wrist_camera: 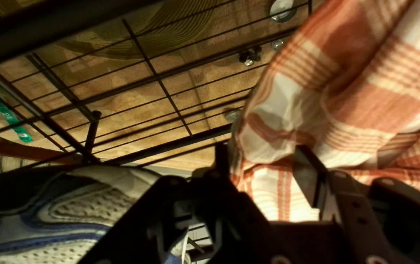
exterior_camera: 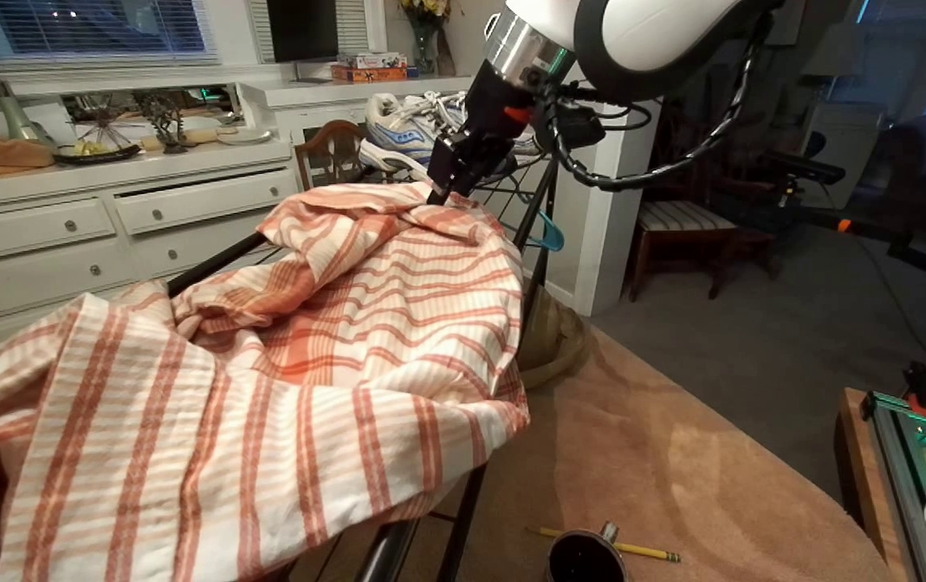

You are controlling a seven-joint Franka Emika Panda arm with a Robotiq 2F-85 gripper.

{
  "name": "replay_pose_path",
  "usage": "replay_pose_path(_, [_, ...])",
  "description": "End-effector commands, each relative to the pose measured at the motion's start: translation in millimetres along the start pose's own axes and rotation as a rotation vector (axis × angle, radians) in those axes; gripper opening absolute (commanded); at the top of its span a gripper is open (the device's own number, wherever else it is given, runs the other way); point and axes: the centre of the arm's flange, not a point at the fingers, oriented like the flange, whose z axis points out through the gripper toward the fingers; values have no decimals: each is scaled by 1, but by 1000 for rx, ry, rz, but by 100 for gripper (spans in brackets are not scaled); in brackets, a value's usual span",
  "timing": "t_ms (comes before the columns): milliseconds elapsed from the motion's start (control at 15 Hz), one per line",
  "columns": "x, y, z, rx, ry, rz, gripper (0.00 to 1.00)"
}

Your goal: Fold the blanket

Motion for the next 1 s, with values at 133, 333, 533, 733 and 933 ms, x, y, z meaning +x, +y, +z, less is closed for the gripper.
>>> replay_pose_path(133, [-5,-14,-5,57,8,-3,32])
replay_pose_path(333, [-7,-16,-3,59,-2,-6,34])
replay_pose_path(533, [-9,-13,0,31,-7,-16,34])
replay_pose_path(733, [-10,-11,1,23,-11,-17,8])
replay_pose_path(933, [-11,-12,2,17,-12,-24,0])
